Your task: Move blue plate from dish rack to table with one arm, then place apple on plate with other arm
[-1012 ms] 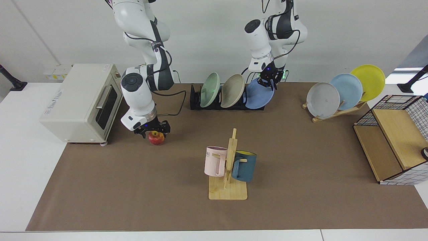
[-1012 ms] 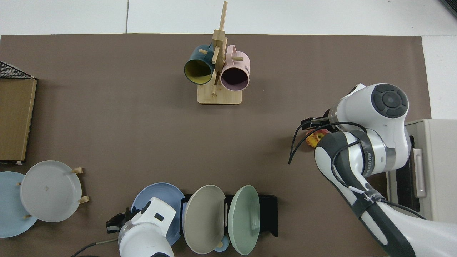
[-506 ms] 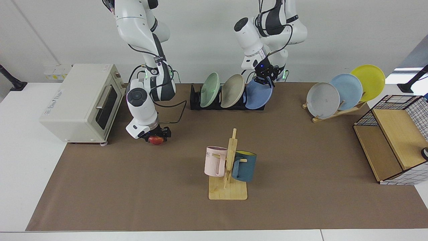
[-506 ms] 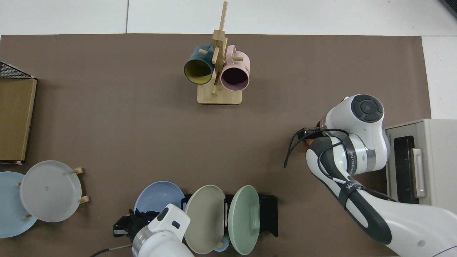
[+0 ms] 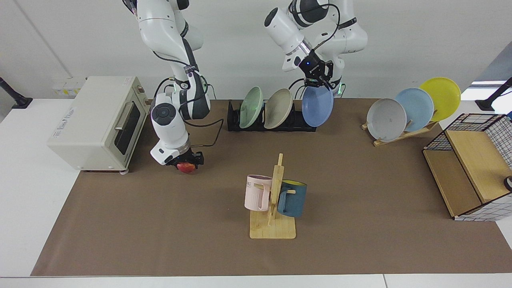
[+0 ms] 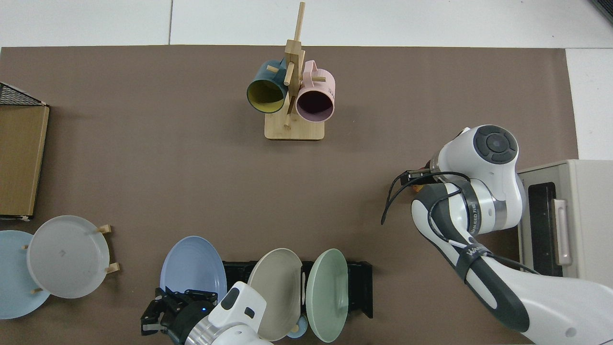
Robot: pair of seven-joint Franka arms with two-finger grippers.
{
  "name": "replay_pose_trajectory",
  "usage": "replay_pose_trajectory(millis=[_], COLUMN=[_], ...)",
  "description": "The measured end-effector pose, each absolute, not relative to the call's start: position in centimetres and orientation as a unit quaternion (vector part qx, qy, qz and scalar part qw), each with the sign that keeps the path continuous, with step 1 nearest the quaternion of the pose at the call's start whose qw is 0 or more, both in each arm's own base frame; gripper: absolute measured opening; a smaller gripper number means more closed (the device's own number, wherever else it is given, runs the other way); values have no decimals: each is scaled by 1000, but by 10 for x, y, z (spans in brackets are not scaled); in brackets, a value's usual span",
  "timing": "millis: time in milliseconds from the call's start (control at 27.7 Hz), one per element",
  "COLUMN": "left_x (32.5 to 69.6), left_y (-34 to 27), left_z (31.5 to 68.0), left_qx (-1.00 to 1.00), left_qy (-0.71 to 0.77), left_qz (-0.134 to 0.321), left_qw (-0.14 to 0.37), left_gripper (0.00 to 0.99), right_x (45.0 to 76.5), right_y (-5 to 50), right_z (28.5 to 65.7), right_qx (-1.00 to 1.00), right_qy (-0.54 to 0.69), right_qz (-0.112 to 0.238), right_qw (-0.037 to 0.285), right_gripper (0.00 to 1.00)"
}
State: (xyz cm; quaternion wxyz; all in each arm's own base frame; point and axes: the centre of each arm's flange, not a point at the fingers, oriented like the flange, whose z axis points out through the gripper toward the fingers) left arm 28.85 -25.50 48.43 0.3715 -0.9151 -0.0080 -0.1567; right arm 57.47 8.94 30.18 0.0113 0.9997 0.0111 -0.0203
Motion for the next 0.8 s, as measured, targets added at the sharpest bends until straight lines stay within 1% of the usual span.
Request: replay_pose_trajectory(millis=[145, 217, 325, 398, 470, 614, 723, 795], left_x=[305, 318, 340, 359, 382, 426, 452, 467], left_y=[-246, -231, -195, -172, -151, -105, -79, -74], left_z=[539, 568, 604, 618, 623, 617, 605, 592], left_qx=[-921, -929, -946, -958, -970, -981, -983, -982], left_qy=[-16, -18, -42, -65, -85, -121, -138, -145], left_qz=[-150, -146, -136, -131, -129, -126, -122, -121], left_qw=[358, 340, 291, 246, 189, 79, 17, -12], left_gripper=[57, 57, 57, 57, 57, 57, 57, 57], right_x=[579, 581, 584, 585, 586, 585, 585, 584], right_y=[90, 90, 89, 89, 88, 84, 79, 75], right_z=[330, 346, 370, 383, 395, 416, 434, 448], right_qx=[1000, 1000, 1000, 1000, 1000, 1000, 1000, 1000], right_qy=[11, 10, 9, 9, 8, 8, 10, 11], right_qz=[-9, -5, 0, 4, 6, 9, 13, 15], right_qw=[8, 7, 5, 4, 3, 2, 1, 0], right_gripper=[762, 762, 762, 762, 762, 762, 762, 762])
